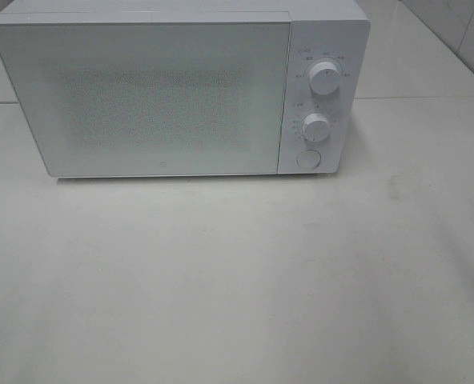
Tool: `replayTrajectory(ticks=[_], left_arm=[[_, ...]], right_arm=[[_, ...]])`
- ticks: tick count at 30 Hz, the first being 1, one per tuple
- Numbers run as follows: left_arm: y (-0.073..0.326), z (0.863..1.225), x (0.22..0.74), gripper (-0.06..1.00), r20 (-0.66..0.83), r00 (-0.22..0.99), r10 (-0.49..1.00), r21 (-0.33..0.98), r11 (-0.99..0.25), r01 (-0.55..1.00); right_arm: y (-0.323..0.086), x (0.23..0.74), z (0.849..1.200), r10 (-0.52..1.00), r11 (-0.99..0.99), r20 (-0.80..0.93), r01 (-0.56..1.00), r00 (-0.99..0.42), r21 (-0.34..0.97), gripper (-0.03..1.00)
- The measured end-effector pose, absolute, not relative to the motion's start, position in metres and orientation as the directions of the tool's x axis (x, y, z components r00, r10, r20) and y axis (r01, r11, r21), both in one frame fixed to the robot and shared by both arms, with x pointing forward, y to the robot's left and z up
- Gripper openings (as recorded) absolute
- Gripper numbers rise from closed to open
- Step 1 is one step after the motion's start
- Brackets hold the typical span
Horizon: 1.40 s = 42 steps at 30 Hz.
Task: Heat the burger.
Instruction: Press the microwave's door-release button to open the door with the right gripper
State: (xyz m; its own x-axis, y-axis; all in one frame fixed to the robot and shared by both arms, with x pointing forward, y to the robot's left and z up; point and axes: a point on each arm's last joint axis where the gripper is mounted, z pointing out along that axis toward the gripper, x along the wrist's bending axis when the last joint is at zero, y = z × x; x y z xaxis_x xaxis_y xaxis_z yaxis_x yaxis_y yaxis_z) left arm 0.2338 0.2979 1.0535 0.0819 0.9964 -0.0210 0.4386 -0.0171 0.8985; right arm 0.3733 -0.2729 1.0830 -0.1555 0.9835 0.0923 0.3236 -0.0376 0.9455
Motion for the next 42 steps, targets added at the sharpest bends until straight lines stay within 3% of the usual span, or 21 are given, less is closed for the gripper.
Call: replayTrajectory(ticks=[28, 42], left_arm=[[0.298, 1.054, 0.234, 0.98, -0.021, 0.082, 0.996, 0.899, -0.017, 0.439], [0.298, 1.054, 0.234, 0.98, -0.021, 0.082, 0.996, 0.899, -0.017, 0.439]], right_arm=[[-0.253, 0.474, 1.049, 0.978, -0.078, 0.099, 0.117, -0.185, 0.99, 0.72], [-0.25, 0.477, 1.012, 0.985, -0.14, 0.148, 0.094, -0.084, 0.986, 0.72]])
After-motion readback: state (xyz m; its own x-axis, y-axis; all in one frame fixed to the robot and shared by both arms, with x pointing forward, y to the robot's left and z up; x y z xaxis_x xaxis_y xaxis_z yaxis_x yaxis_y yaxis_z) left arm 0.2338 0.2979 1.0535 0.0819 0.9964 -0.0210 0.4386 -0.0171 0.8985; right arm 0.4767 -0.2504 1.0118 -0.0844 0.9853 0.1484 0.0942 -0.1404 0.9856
